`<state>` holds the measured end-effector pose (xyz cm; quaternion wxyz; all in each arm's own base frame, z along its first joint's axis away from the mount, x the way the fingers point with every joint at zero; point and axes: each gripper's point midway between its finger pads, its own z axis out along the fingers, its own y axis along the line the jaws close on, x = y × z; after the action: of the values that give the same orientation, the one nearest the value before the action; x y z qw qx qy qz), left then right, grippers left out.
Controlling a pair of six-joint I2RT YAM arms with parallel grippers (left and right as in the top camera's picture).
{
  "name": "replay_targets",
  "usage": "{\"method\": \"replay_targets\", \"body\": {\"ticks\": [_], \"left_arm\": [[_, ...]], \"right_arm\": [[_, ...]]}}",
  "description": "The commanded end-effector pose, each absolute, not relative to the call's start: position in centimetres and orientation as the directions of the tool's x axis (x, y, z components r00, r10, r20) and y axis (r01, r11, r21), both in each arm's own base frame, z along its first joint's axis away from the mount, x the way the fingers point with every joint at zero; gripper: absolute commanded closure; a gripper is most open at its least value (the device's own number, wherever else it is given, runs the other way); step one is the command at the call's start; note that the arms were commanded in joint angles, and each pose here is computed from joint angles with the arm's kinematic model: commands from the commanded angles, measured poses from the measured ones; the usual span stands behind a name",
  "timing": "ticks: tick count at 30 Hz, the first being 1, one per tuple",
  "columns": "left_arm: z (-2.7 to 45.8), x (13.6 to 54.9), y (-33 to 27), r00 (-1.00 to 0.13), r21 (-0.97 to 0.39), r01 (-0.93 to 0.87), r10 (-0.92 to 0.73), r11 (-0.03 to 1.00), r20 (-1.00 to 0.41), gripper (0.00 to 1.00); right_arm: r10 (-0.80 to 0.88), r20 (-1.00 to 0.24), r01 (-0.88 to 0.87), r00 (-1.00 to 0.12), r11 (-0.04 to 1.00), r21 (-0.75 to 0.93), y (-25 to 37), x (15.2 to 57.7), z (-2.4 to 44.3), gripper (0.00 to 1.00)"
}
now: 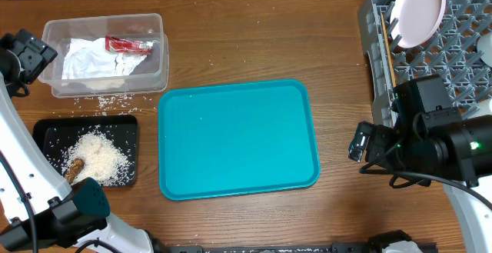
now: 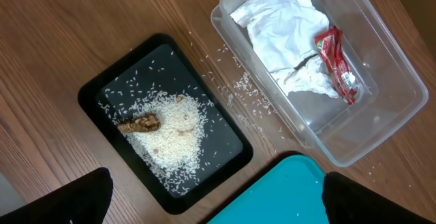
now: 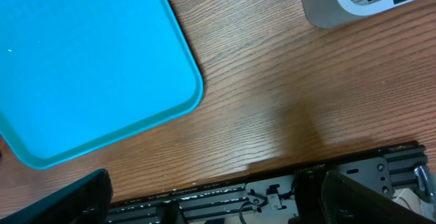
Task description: Sort waste into correct bins and load items into the dishwasher
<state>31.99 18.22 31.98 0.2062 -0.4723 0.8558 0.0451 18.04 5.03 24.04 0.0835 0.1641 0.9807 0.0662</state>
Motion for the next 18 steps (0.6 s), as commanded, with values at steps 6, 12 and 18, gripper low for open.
{"method": "replay_targets", "body": {"ticks": [6,12,18], "left_arm": [[32.5,31.9,18.3,-0.475,-0.114,-0.82,-0.777,0.561,-0.412,0.0],[32.5,31.9,18.3,-0.475,-0.114,-0.82,-0.777,0.561,-0.412,0.0],[32.5,31.9,18.3,-0.475,-0.114,-0.82,-0.777,0.561,-0.412,0.0]], "right_arm": [[0.276,-0.28,0.232,-0.919,0.956,0.182,4.9,20.1,24.1,0.0],[0.263,-0.503,0.134,-0.824,0.951,0.278,4.8,21.0,23.6,0.0],[0.289,-0.724,0.048,-0.627,0.941,0.334,4.0,21.1,24.3,0.0]]}}
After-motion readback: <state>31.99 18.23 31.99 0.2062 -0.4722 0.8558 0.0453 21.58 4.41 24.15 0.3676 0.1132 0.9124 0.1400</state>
